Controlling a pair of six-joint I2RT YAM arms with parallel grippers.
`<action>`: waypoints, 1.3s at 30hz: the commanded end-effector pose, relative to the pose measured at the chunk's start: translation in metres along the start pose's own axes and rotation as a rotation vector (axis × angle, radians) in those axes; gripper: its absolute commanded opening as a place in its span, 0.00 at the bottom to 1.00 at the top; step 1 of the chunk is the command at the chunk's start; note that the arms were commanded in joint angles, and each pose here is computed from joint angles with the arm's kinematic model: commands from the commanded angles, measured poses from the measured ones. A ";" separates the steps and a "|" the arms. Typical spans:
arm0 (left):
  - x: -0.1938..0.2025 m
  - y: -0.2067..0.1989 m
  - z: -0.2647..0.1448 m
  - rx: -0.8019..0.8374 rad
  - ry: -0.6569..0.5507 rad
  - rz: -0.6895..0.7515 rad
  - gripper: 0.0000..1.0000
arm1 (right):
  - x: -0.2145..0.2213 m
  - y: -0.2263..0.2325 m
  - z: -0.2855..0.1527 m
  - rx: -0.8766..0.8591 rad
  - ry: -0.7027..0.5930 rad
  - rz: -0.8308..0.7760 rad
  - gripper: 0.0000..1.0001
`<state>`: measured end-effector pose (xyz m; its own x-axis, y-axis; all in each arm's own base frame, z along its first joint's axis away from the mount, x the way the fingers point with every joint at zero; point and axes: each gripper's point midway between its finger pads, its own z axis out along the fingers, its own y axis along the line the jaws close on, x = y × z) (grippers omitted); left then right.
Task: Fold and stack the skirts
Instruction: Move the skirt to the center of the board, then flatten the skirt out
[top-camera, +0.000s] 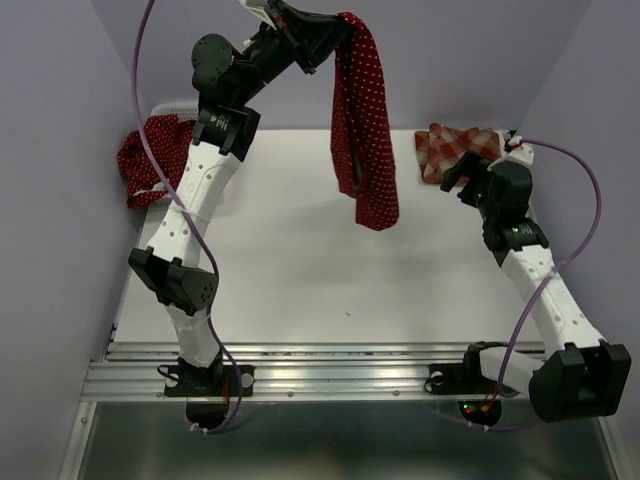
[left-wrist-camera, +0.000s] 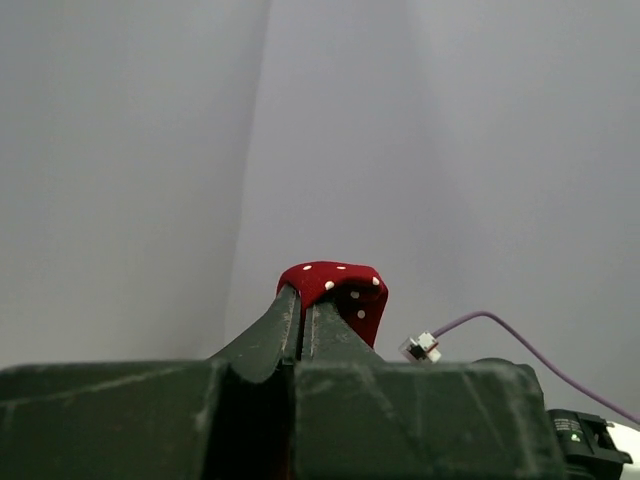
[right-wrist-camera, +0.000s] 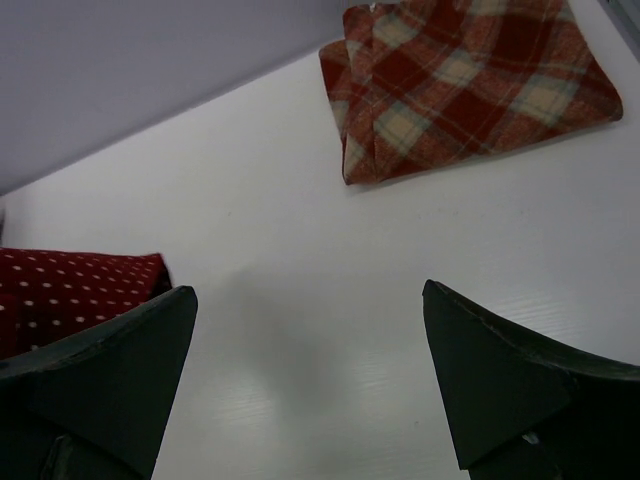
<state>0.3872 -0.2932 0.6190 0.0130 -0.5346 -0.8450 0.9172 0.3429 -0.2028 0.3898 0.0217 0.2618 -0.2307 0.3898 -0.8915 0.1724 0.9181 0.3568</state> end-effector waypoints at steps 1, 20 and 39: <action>-0.038 -0.046 0.006 0.091 -0.106 0.083 0.00 | -0.026 -0.008 -0.018 0.050 -0.100 0.047 1.00; 0.322 0.201 -0.231 -0.913 0.544 -0.408 0.43 | 0.063 0.014 -0.015 -0.128 0.324 -0.046 1.00; 0.317 0.210 -0.315 -1.286 0.648 -0.271 0.99 | 0.160 0.066 -0.008 -0.365 0.624 -0.061 1.00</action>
<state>0.4593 -0.1686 0.1681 -0.5793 -0.4036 -0.7082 -0.0319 0.8794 -0.4751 0.3510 0.1234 0.1410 -0.7522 0.2149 -0.6229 -0.1042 0.8946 0.4345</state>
